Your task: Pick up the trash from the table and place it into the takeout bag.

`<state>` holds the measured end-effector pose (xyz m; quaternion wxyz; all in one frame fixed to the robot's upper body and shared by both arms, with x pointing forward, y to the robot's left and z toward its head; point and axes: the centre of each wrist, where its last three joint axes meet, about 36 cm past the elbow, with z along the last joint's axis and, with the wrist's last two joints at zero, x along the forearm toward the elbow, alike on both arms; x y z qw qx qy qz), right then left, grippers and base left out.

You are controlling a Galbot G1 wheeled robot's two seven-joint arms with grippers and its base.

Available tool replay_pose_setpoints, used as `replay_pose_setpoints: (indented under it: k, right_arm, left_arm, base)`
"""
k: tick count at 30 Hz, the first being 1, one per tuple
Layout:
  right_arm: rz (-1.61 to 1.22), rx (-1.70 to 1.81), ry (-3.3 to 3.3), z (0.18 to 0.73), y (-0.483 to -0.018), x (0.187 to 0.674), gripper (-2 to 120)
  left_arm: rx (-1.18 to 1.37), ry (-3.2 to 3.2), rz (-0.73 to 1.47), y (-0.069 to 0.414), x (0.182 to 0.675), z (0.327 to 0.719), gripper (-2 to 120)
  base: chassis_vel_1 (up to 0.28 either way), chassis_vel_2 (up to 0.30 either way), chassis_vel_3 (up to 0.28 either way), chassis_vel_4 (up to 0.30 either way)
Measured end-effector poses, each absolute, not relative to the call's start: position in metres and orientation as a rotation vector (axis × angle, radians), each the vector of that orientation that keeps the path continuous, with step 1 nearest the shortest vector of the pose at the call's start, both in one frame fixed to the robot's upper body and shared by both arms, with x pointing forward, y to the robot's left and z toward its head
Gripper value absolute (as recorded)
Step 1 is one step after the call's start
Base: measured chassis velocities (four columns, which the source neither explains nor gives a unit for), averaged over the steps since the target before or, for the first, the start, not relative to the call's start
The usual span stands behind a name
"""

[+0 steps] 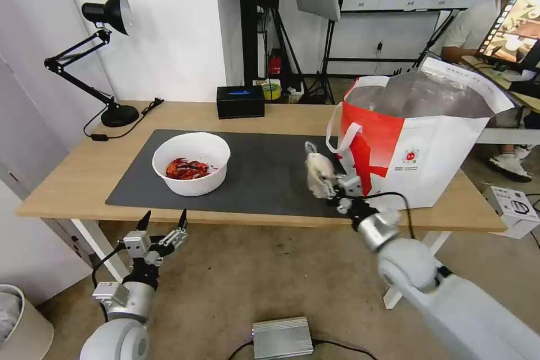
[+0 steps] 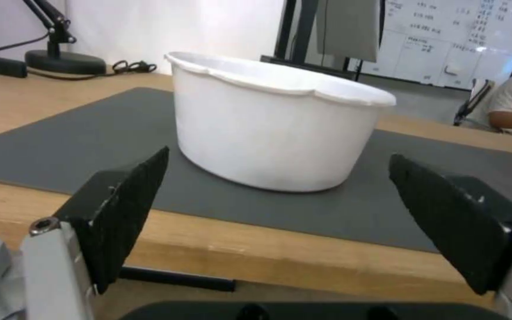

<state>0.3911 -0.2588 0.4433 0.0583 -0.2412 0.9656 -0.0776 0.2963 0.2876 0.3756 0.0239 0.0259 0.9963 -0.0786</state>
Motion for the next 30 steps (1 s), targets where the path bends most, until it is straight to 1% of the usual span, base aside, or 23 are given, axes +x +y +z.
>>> replay_pose_setpoints:
  k: [2, 5, 12, 21, 30]
  right_arm:
    - [-0.225, -0.740, 2.922, 0.445, -0.259, 0.383, 6]
    - [-0.187, -0.768, 2.896, 0.449, -0.258, 0.359, 6]
    - [-0.158, -0.703, 2.816, 0.458, -0.256, 0.343, 6]
    - [-0.096, -0.507, 2.695, 0.471, -0.267, 0.349, 6]
    - [0.001, -0.224, 2.573, 0.509, -0.303, 0.370, 6]
  left_arm:
    - [0.079, 3.082, -0.243, 0.288, 0.296, 0.376, 100]
    - [0.073, 3.080, -0.237, 0.289, 0.293, 0.378, 100]
    - [0.054, 3.077, -0.231, 0.293, 0.289, 0.381, 100]
    - [0.048, 3.073, -0.230, 0.293, 0.285, 0.381, 100]
    - [0.058, 3.072, -0.247, 0.289, 0.284, 0.380, 100]
  base:
    - [0.000, 0.000, 0.000, 0.000]
    - [0.000, 0.000, 0.000, 0.000]
    - [0.000, 0.000, 0.000, 0.000]
    - [0.000, 0.000, 0.000, 0.000]
    - [0.000, 0.000, 0.000, 0.000]
